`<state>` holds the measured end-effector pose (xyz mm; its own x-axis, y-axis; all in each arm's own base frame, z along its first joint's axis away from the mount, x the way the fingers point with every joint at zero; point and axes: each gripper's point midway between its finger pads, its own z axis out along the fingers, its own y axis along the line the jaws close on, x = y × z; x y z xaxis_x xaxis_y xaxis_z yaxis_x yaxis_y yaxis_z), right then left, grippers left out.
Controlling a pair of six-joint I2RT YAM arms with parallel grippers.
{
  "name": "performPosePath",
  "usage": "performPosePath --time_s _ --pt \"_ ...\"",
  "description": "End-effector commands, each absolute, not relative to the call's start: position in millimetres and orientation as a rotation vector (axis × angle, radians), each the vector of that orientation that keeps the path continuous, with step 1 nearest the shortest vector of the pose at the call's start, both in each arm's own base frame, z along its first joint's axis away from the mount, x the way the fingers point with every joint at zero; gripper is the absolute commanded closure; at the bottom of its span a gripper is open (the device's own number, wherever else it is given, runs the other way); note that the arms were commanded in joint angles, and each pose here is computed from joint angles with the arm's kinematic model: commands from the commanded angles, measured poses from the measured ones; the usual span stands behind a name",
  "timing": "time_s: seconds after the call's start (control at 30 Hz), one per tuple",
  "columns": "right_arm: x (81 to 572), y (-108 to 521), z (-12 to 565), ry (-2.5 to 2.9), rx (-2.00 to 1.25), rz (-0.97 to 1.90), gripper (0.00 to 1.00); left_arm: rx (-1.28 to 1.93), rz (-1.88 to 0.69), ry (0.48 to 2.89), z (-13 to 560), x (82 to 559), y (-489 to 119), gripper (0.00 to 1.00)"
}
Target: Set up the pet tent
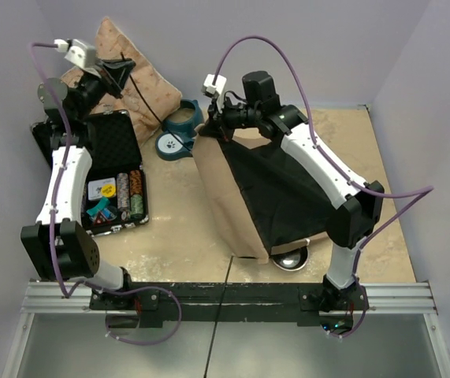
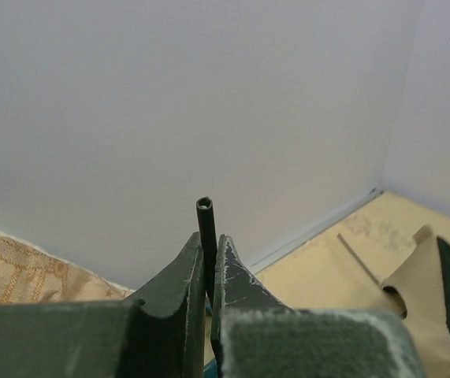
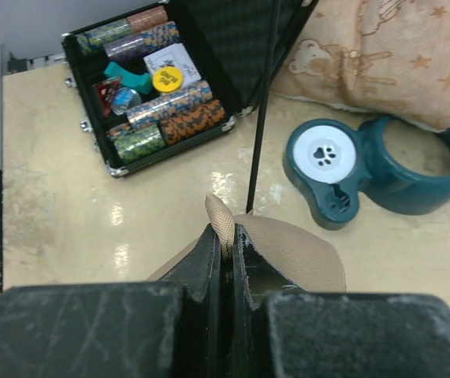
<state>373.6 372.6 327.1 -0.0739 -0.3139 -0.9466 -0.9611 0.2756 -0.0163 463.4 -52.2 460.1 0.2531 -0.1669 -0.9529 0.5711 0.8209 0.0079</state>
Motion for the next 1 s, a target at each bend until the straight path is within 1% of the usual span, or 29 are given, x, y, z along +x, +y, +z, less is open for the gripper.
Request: performPosePath --time_s 0.0,0.17,0.2,0.47,0.67,0.83,0.97 --pt "353 383 398 1.359 -1.204 0.979 1.0 0.775 -0.247 1.24 425 449 -81 1.0" --pt "351 387 407 1.33 -1.201 1.026 1.0 0.944 -0.281 1.291 390 428 -111 1.0" --pt "350 387 410 1.321 -1.2 1.031 1.0 0.988 -0.301 1.29 384 422 -125 1.0" --pt "338 382 438 1.24 -1.176 1.061 1.0 1.155 -0.449 1.38 337 391 -164 1.0" --pt "333 374 458 1.187 -1.148 1.048 1.0 1.218 -0.563 1.488 309 381 -175 1.0" --pt "334 367 463 1.172 -1.14 1.035 1.0 1.269 -0.669 1.559 289 362 -183 1.0" --pt "331 365 466 1.161 -1.14 1.038 1.0 1.298 -0.707 1.61 273 349 -184 1.0"
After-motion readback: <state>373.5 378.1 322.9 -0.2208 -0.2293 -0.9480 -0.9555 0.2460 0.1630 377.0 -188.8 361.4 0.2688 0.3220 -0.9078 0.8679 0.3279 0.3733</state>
